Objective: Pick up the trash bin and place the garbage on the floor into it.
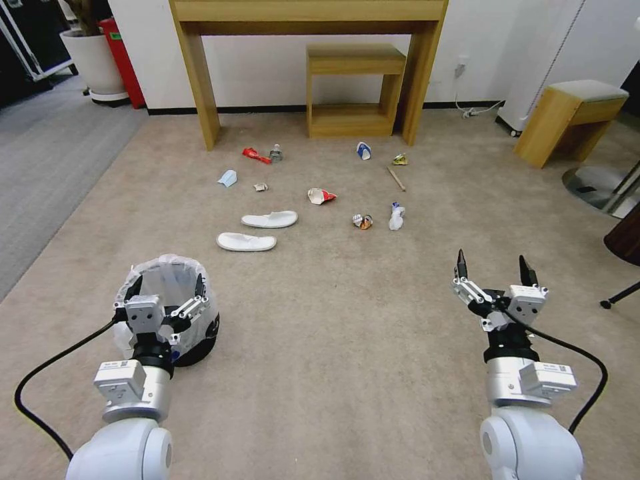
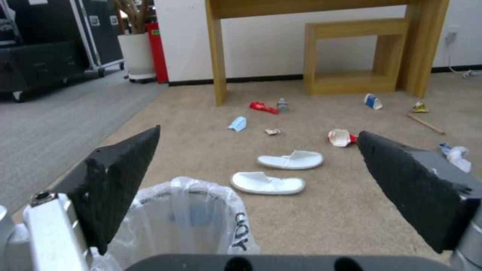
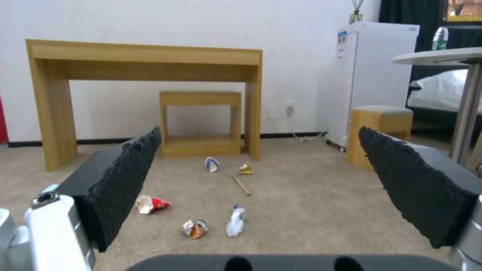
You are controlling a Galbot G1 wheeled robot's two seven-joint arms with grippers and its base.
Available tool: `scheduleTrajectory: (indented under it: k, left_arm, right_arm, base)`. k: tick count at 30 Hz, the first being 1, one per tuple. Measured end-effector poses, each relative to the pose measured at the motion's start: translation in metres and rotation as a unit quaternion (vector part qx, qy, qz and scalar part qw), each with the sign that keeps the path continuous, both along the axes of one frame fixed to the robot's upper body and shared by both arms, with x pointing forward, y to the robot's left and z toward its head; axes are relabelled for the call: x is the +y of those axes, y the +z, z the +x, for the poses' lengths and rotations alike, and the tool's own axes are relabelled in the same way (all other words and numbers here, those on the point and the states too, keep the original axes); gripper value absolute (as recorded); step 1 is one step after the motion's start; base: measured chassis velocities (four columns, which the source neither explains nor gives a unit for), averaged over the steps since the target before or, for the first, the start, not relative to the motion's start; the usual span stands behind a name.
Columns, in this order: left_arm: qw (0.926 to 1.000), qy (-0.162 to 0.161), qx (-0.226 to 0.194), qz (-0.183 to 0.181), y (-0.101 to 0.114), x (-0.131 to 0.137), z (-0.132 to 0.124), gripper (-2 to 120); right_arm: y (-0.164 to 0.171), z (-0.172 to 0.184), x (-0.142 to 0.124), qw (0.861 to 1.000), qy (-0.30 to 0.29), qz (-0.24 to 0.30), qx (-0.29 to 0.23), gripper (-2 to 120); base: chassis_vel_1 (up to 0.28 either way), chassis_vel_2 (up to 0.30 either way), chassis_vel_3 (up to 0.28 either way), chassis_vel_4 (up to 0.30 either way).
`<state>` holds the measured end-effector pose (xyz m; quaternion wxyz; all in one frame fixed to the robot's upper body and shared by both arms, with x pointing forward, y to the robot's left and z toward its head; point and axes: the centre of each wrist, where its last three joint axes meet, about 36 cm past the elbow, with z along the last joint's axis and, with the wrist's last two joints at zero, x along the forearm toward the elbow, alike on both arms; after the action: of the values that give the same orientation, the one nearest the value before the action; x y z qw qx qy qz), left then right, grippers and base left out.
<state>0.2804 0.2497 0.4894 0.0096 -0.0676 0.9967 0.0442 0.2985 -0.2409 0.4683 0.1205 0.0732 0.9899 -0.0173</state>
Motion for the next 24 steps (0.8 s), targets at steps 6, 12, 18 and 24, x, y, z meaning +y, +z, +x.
scheduleTrajectory:
  k: [6, 12, 18, 24]
  left_arm:
    - [1.0000, -0.001, 0.000, -0.005, -0.0005, 0.0000, 0.0006, 100]
    - [1.0000, -0.002, 0.000, -0.005, -0.0007, 0.0000, 0.0009, 100]
    - [1.0000, -0.002, 0.001, -0.005, -0.0013, 0.0001, 0.0010, 100]
    - [1.0000, -0.002, 0.002, -0.005, -0.0019, -0.0002, 0.0009, 100]
  right_arm:
    - [-0.0010, 0.0009, 0.0022, 1.000, 0.000, 0.002, 0.001, 100]
    - [-0.0007, 0.0021, 0.0018, 1.000, 0.003, 0.002, 0.000, 100]
    - [0.0001, 0.0024, 0.0003, 1.000, 0.004, 0.000, -0.001, 100]
    - [-0.0002, 0.0021, 0.0005, 1.000, 0.005, 0.000, 0.000, 100]
  base:
    - [0.000, 0.000, 0.000, 0.000]
    - [0.000, 0.000, 0.000, 0.000]
    - [0.000, 0.000, 0.000, 0.000]
    - [-0.078, 0.080, 0.067, -0.066]
